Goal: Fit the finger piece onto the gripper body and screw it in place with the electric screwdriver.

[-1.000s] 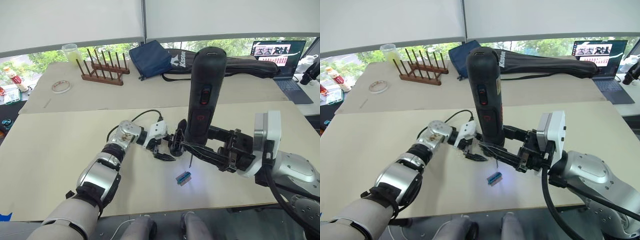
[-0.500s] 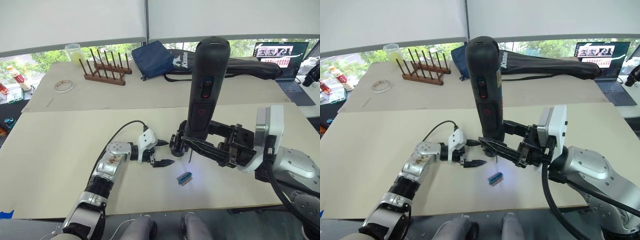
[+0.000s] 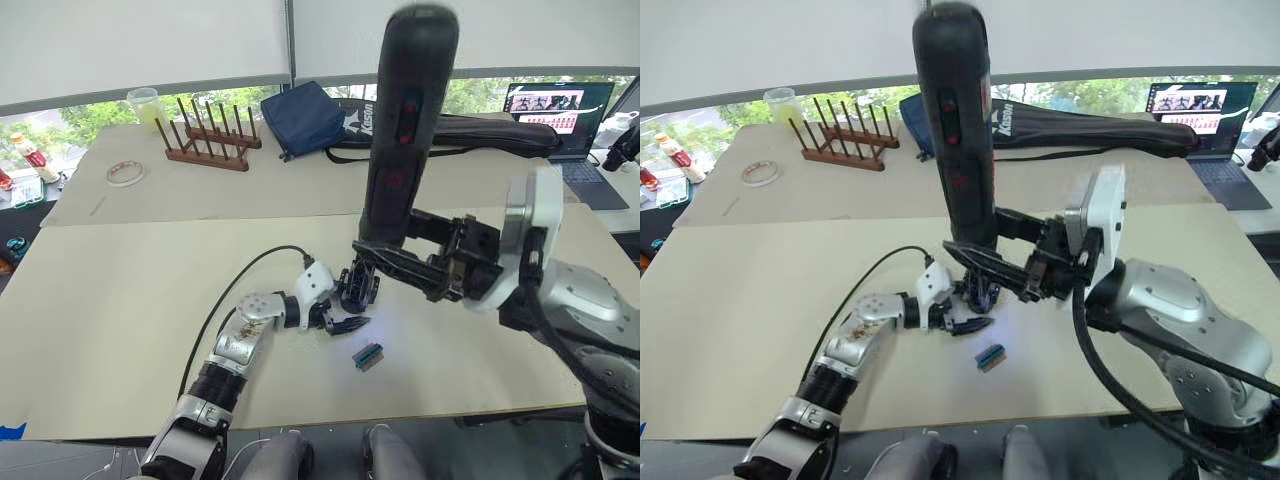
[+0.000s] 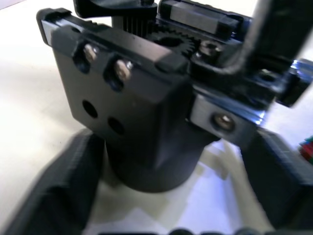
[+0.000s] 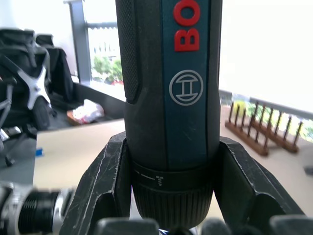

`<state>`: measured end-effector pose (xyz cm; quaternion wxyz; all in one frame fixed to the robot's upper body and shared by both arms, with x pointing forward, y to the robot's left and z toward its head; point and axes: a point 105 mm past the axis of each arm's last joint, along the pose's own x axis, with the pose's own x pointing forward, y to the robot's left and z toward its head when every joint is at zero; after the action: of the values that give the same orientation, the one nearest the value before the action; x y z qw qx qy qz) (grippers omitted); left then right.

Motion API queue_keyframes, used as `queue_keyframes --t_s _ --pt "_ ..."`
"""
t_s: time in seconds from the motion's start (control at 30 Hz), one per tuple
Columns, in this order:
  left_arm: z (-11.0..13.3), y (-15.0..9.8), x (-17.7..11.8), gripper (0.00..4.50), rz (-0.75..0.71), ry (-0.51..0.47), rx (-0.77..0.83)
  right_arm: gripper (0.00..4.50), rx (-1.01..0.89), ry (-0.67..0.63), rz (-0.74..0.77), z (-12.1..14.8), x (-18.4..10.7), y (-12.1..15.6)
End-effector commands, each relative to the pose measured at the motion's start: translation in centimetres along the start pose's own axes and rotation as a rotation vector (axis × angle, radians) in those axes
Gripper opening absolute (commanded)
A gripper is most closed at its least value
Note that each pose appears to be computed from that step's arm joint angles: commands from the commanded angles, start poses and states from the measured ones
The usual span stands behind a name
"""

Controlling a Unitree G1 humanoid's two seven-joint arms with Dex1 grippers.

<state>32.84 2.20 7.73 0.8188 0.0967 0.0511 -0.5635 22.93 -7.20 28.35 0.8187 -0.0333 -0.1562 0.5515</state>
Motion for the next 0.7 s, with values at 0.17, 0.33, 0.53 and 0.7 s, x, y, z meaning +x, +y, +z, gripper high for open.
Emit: queue_keyframes --t_s 0.17,0.33,0.53,0.7 --pt "0.3 0.4 0.4 2.31 0.0 -0.013 0.034 1.94 -0.034 -0.039 0.059 1.1 1.8 0.1" --pt "0.4 0.4 0.4 2.31 -0.01 -0.018 0.038 1.94 -0.059 -0.013 0.073 0.3 2.9 -0.2" --pt "0.4 0.2 0.3 2.31 -0.015 -0.02 0.038 1.94 -0.086 0.024 0.09 -1.0 3.2 -0.3" --pt "0.4 0.1 0.1 2.31 -0.014 -0.023 0.037 1.94 -0.095 0.038 0.088 -1.8 3.1 -0.7"
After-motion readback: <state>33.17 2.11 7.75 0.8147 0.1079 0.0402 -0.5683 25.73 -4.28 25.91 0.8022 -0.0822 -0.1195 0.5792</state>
